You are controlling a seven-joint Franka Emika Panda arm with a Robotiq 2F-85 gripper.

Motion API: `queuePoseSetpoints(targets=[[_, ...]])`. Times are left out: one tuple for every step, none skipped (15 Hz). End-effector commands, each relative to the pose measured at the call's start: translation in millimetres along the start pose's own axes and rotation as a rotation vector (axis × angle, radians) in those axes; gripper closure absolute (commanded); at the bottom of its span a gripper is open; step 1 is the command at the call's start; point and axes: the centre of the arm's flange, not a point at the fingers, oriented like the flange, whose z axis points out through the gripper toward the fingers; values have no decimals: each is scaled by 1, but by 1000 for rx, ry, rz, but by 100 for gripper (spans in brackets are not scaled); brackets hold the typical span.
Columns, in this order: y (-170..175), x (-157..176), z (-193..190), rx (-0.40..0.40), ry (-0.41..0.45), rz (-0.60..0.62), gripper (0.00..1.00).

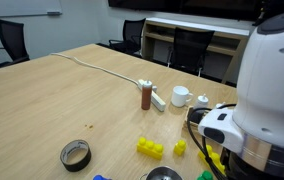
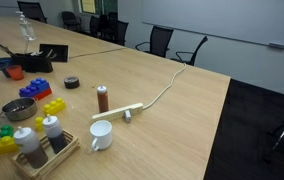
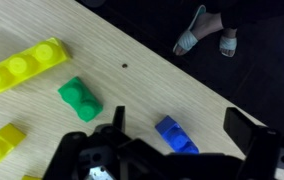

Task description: Take the blue legos at the left of the green legos and put them on the blue legos

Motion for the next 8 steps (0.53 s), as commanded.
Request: queuePoseSetpoints(targets=[[-26, 20, 24, 16, 48, -115, 0], [-33, 24, 30, 14, 65, -131, 0], [-35, 28, 35, -18, 87, -128, 0], [-33, 14, 28, 5, 56, -110, 0], [-34, 17, 33, -2, 67, -121, 0], [-33, 20, 35, -5, 69, -125, 0], [-32, 22, 35, -5, 71, -124, 0], [-31, 23, 34, -6, 73, -124, 0]])
